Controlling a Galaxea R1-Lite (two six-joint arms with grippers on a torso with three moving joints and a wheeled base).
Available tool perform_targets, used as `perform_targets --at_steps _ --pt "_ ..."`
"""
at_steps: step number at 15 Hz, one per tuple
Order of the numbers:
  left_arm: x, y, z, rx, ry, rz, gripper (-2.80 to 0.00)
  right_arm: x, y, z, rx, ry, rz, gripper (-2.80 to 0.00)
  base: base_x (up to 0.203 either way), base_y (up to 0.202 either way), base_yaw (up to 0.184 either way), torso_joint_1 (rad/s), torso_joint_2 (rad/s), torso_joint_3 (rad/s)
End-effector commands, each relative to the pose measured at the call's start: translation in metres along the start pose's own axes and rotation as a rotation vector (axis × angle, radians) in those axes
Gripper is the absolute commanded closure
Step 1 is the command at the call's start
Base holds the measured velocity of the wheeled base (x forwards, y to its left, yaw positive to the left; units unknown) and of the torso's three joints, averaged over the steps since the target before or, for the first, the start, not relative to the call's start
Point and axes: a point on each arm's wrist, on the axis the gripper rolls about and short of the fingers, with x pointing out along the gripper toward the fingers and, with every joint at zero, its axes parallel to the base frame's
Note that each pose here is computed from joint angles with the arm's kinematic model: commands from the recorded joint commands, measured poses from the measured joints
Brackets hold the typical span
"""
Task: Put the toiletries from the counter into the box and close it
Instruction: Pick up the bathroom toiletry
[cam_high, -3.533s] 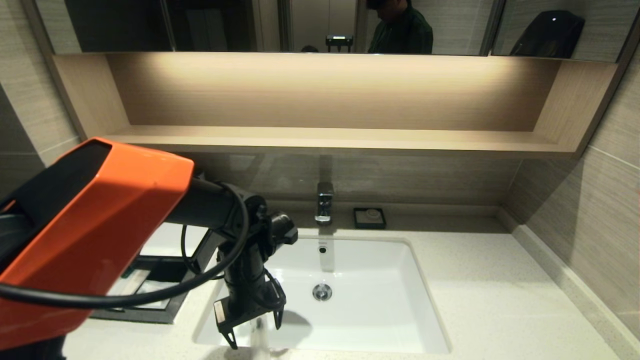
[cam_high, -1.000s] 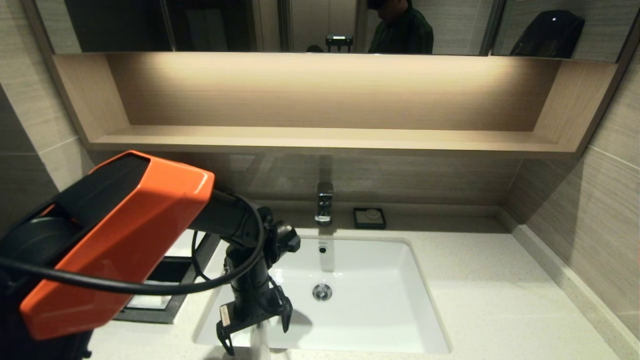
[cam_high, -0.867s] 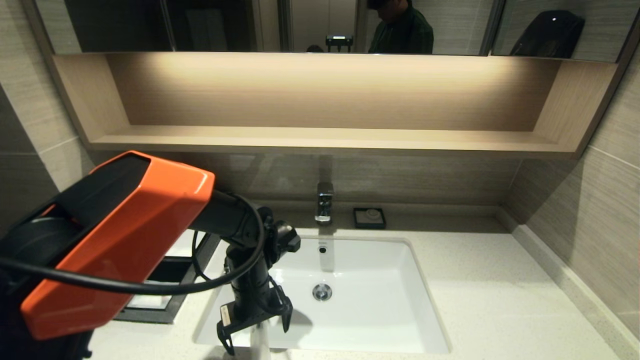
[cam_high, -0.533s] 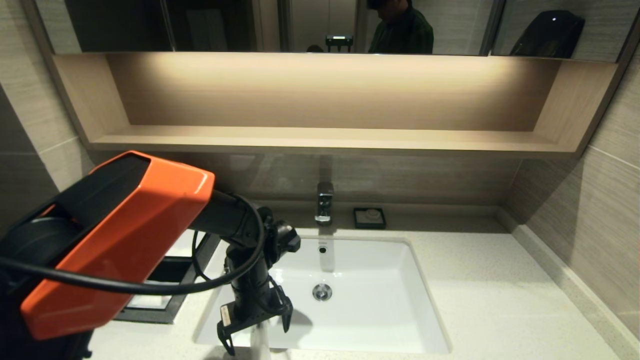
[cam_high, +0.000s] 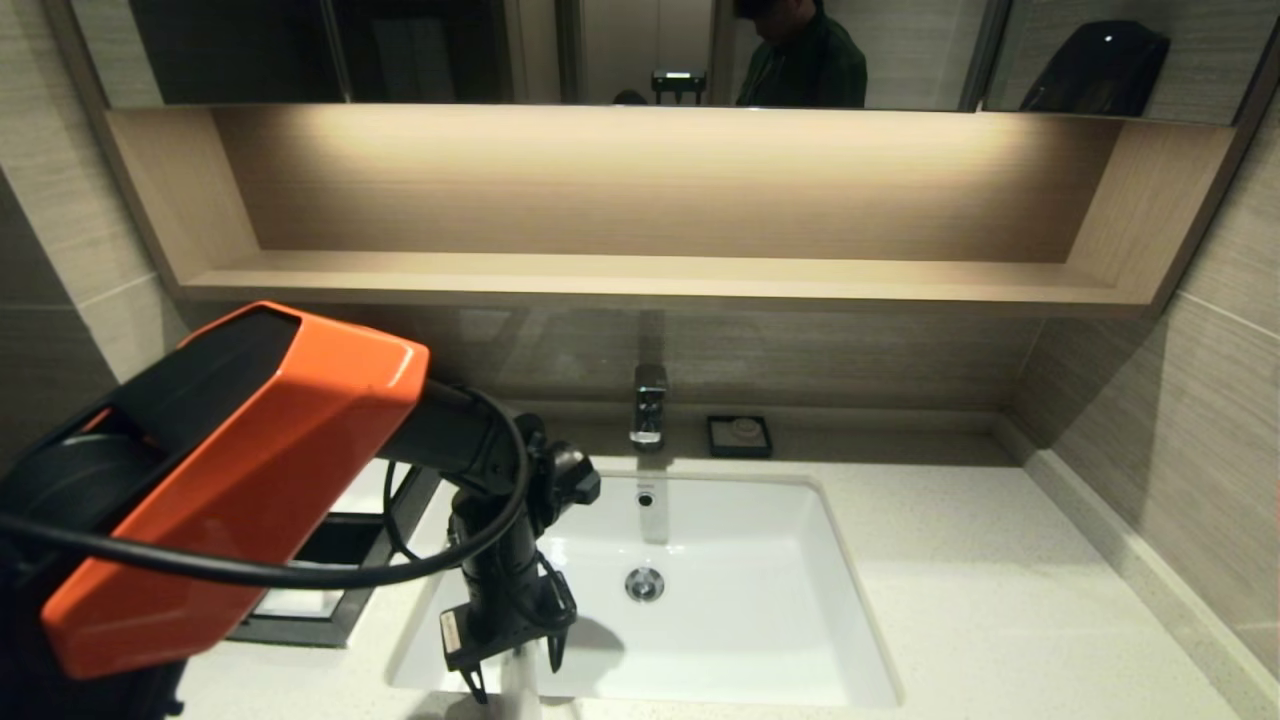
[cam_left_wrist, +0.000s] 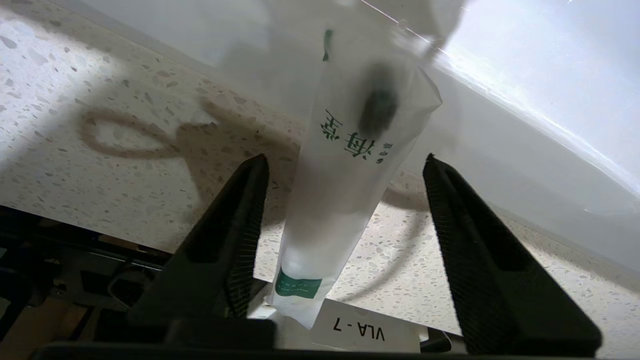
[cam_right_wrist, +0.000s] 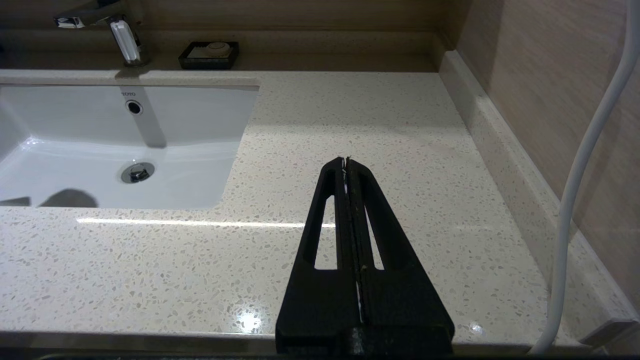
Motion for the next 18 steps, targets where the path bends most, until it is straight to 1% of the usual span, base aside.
perform_targets --at_steps 1,12,14,18 --pt "0.0 0.0 0.0 -0.008 0.004 0.004 0.0 0.0 0.0 0.0 0.0 0.0 0.001 0.0 0.0 0.0 0.0 0.0 0.0 0.0" --pt "0.001 0.001 0.001 -0.009 0.003 0.012 0.0 0.0 0.0 0.0 0.0 0.0 0.0 0.0 0.0 0.0 0.0 0.0 0.0 0.0" --pt "-0.004 0.003 -0.001 -0.008 -0.004 0.006 0.0 0.0 0.0 0.0 0.0 0.0 0.0 0.0 0.0 0.0 0.0 0.0 0.0 0.0" --pt "-0.024 0.008 -0.003 -0.011 -0.036 -0.04 0.0 0.0 0.0 0.0 0.0 0.0 -0.001 0.0 0.0 0.0 0.0 0.0 0.0 0.0"
